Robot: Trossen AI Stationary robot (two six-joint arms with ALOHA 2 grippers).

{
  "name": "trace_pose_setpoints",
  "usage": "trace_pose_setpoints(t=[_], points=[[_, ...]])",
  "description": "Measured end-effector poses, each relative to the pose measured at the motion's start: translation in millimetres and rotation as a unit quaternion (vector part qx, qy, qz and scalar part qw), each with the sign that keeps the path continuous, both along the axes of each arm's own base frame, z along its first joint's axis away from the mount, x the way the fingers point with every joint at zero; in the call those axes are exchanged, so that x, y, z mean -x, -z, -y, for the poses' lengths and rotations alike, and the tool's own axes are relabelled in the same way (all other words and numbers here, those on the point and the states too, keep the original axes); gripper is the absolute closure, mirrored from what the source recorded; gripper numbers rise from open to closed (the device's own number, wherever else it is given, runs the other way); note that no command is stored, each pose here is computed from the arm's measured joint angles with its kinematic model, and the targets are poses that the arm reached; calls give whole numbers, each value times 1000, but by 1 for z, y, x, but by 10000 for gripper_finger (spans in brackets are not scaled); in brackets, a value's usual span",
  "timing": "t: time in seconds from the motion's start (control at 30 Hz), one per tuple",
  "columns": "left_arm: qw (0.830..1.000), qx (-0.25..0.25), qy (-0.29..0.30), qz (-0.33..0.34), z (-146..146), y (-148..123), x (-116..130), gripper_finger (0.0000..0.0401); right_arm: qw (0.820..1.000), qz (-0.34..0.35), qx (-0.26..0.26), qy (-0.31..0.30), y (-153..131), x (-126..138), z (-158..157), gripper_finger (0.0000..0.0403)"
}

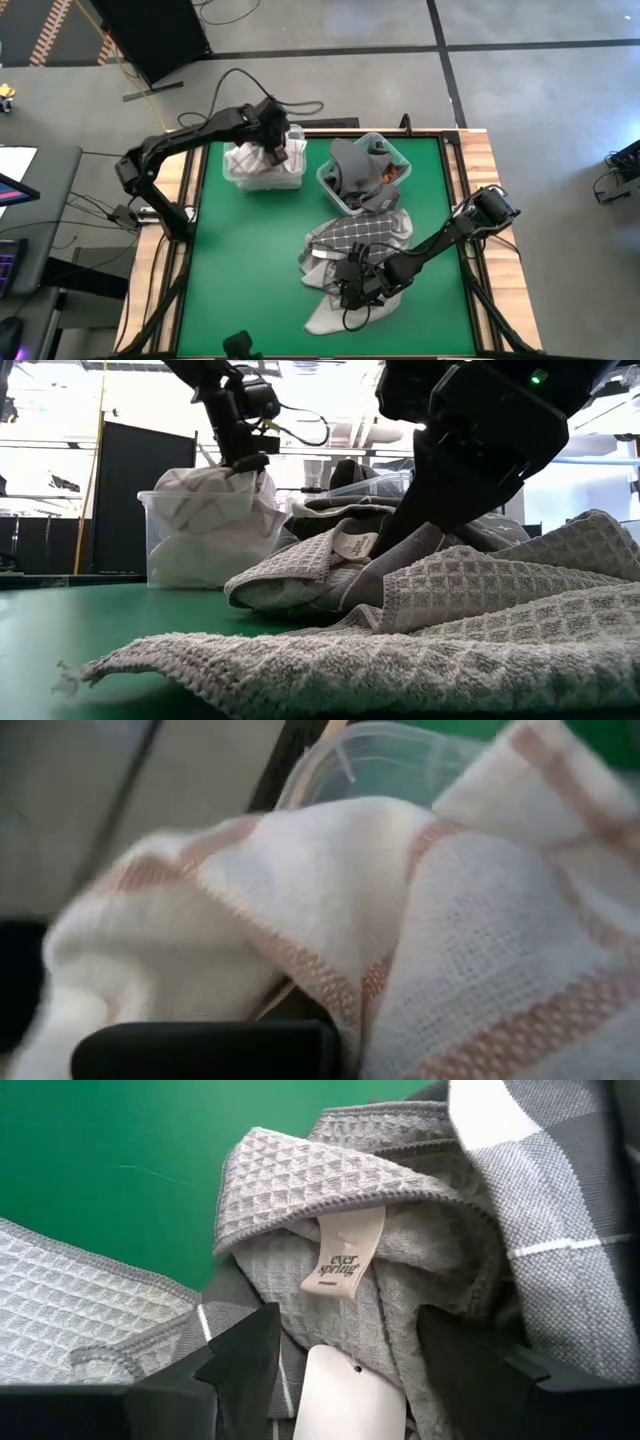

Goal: Sort towels by color in basket
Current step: Put the white patterned towel into the left transparent bin

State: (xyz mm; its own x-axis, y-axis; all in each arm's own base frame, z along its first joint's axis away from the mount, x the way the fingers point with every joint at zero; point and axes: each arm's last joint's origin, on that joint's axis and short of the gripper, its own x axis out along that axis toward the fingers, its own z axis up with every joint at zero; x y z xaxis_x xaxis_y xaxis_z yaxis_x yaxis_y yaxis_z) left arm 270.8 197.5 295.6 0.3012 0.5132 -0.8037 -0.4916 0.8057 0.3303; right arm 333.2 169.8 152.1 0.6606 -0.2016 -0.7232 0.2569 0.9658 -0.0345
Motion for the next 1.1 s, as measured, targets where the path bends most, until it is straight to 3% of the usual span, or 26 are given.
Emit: trace_pose_setpoints(t=[0.17, 0.37, 0.6, 0.9, 1.1], points=[[988, 76, -103, 89, -5, 1, 4, 372, 1000, 0, 0, 4, 0, -1, 3, 129], [969, 119, -182, 118, -5, 12, -3, 368, 1000, 0, 0, 7, 0, -3, 5, 129], [953, 154, -250, 67, -13, 52, -16, 369, 1000, 0, 0, 5, 0, -2, 4, 129], [941, 184, -283, 0, -24, 106, -28, 368, 1000, 0, 2, 2, 0, -1, 2, 129], [935, 200, -292, -24, -30, 127, -30, 367, 1000, -1, 3, 2, 0, -1, 2, 129]])
